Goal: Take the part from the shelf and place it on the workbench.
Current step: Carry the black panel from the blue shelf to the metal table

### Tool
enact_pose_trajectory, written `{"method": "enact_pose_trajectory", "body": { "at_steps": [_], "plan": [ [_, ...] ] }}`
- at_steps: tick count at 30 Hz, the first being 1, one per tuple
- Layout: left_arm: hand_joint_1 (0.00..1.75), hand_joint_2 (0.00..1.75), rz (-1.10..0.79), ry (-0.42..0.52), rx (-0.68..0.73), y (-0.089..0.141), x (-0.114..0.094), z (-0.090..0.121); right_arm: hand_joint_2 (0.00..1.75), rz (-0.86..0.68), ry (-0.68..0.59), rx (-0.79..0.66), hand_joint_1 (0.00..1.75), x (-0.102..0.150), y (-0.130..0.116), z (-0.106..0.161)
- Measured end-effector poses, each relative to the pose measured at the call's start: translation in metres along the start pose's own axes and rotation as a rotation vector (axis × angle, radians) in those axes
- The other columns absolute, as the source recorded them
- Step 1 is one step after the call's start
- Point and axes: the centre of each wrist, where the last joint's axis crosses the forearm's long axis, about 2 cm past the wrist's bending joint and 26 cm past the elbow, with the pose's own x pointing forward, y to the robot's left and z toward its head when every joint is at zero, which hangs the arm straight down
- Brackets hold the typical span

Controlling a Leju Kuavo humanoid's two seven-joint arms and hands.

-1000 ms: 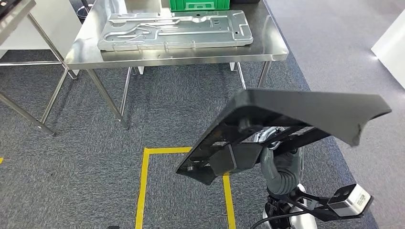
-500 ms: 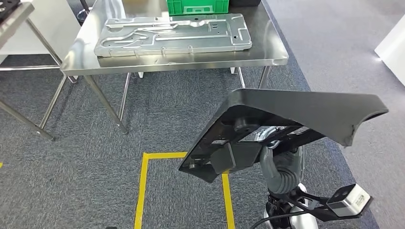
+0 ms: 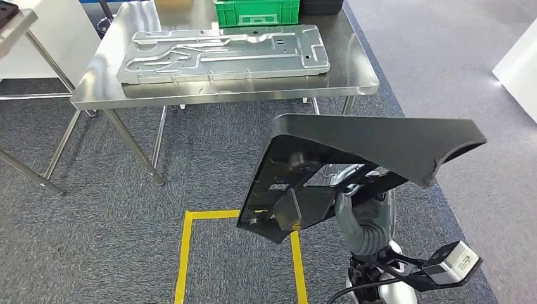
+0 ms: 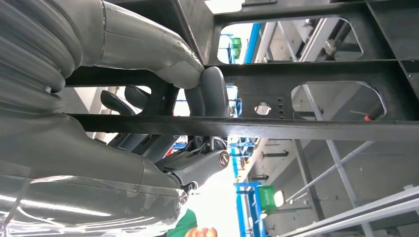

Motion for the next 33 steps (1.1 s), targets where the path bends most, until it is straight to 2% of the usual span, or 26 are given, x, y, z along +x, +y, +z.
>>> {"method": "enact_pose_trajectory", "body": {
  "at_steps": [20, 33],
  "plan": [
    [0.0, 1.75, 0.011, -0.011, -0.005, -0.0044, 0.0066, -0.0015, 1.75, 0.02, -0.032, 0.021, 1.75, -0.0004, -0.0016, -0.0087],
    [0.0, 1.75, 0.043, 0.002, 0.0, -0.0023, 0.0026, -0.0005, 1.75, 0.014, -0.015, 0.028, 1.75, -0.005, -0.0021, -0.0068]
  ]
}}
